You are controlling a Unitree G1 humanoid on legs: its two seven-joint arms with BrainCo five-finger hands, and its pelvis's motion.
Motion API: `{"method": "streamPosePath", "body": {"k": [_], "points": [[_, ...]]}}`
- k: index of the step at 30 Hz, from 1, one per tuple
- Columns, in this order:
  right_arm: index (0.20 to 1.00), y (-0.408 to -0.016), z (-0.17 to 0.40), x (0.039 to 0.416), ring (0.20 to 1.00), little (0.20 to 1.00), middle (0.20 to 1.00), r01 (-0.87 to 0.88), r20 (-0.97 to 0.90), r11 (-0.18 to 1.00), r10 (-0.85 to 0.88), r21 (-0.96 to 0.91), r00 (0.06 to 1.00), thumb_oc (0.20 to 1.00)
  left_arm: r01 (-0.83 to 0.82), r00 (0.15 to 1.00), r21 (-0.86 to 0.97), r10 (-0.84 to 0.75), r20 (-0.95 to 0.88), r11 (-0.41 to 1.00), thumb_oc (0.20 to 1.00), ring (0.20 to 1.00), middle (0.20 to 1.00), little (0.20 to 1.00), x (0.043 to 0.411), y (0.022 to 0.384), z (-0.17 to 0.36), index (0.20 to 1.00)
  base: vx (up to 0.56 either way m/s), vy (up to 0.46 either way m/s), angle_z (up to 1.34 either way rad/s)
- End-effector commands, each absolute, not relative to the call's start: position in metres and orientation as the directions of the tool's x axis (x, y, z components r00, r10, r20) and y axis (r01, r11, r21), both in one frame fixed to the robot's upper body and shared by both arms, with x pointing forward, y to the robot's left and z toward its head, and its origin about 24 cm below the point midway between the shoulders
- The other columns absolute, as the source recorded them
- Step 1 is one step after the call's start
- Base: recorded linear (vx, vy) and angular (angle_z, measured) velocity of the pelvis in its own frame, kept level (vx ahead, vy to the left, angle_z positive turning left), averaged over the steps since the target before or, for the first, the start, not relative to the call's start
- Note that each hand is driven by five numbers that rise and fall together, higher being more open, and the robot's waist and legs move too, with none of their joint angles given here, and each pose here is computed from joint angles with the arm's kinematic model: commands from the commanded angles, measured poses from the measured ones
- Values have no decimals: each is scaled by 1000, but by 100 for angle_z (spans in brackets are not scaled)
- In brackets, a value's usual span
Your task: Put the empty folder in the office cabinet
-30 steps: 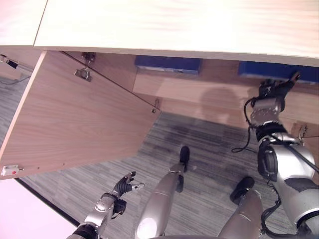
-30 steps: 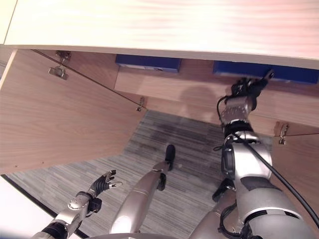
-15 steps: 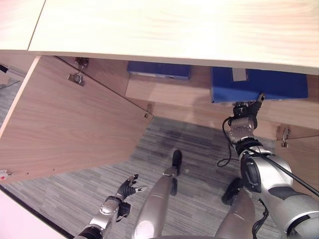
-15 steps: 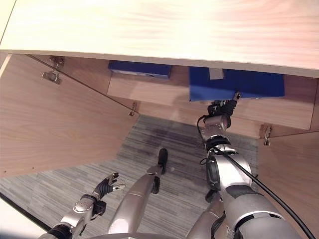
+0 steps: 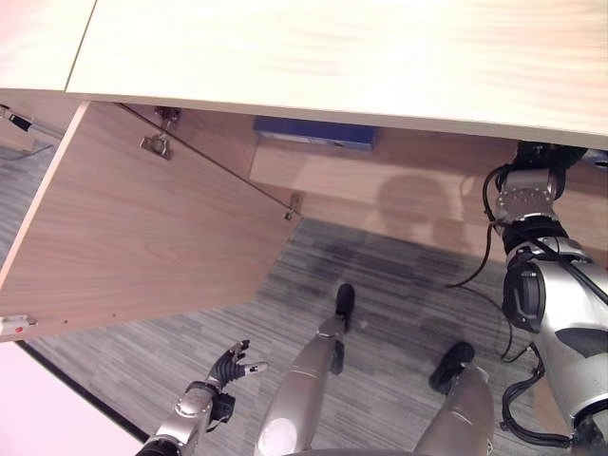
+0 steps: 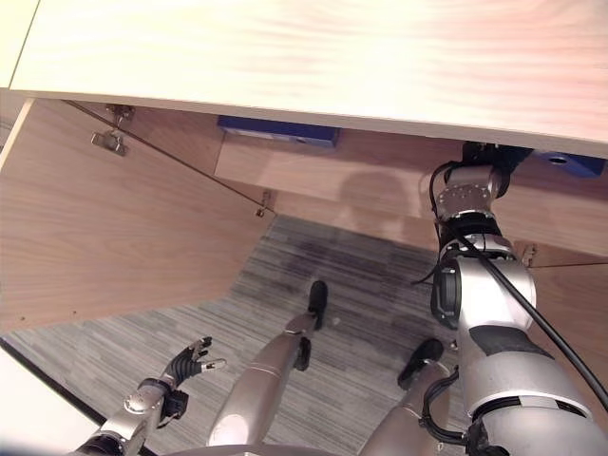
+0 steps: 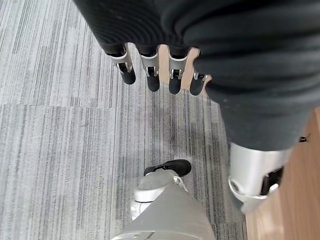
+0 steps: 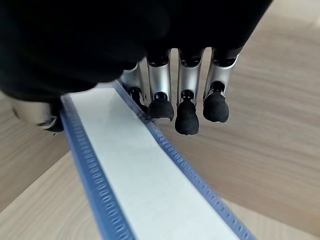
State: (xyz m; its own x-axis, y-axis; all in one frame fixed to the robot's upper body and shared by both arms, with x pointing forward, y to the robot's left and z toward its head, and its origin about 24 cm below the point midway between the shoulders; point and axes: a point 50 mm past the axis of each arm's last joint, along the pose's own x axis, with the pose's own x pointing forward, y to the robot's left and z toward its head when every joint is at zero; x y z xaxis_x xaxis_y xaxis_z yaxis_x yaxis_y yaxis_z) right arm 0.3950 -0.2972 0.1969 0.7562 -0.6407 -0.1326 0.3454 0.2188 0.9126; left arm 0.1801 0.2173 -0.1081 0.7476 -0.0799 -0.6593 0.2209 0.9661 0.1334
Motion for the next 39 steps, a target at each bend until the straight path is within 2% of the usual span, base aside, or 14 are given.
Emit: {"method": "streamPosePath", "body": {"k": [1,13,19,25,39], "points": [[200,-312,248,389,200,200,200,193,13,228,-677,954,736,200,184,760,191,-16,-650,964,1000,1000,1000,1000,185,239,-102,1000,-72,11,-3],[200,-311,242,391,200,200,200,247,-26,234,-676,940,737,200,169,772,183,-15,-635,968,1000,1000,1000,1000,190,239,-99,1000,0,-2,0],[200,-337,232,379,200,200,200,348,-81,233,-719,908,691,200,185,809,154,-62,-584,971,1000,1000,1000,1000,200,229,-89,1000,-27,4,4],[200,-337,224,379,200,200,200,421,-125,248,-720,872,683,200,208,825,150,-91,-559,967,1000,1000,1000,1000,205,221,-85,1000,4,25,7],[200,-341,227,377,200,200,200,557,-89,396,-753,730,652,200,191,844,122,-99,-528,974,1000,1000,1000,1000,208,219,-80,1000,-2,3,0]]}}
